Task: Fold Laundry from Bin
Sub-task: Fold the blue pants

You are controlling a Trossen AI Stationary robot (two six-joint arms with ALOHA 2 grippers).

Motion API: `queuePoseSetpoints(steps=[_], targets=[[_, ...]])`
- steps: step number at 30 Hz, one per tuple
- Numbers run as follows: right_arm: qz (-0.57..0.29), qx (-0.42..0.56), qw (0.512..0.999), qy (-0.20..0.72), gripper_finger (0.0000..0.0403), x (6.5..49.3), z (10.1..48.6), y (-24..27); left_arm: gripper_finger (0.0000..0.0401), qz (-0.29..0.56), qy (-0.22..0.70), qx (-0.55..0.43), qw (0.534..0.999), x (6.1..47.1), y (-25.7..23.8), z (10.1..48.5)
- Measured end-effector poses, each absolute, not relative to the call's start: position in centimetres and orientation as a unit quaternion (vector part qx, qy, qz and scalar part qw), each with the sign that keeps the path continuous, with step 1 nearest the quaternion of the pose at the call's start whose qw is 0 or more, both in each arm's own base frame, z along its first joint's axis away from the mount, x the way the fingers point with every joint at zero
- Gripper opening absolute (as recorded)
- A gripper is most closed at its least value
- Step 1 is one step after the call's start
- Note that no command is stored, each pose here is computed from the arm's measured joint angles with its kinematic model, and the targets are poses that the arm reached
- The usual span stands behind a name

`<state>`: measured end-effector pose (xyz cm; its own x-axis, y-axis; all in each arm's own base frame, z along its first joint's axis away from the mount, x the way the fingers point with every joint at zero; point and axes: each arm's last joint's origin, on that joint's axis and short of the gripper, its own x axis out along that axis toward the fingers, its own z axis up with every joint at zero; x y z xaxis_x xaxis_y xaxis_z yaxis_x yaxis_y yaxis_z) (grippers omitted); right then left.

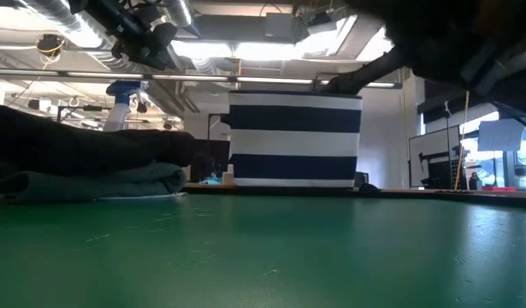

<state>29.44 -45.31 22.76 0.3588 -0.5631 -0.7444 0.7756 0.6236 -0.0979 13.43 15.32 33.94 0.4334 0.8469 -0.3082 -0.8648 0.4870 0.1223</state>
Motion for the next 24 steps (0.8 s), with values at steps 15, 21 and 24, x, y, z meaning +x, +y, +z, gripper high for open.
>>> queuePoseSetpoints(steps=[15, 21, 24], targets=[[-0.356, 0.039, 0.928, 0.105, 0.0025, 28.6, 37.5, -42.8, 0.0176, 0.506, 0.164, -0.027, 0.846, 13.4, 15.3, 34.0], [-0.322, 0.023, 0.946, 0.007, 0.0025, 27.7, 42.1, -41.0, 0.0176, 0.506, 0.164, -0.027, 0.846, 13.4, 15.3, 34.0], [-0.302, 0.01, 0.952, -0.042, 0.0025, 26.9, 45.0, -39.5, 0.0176, 0.507, 0.164, -0.027, 0.846, 13.4, 15.3, 34.0]])
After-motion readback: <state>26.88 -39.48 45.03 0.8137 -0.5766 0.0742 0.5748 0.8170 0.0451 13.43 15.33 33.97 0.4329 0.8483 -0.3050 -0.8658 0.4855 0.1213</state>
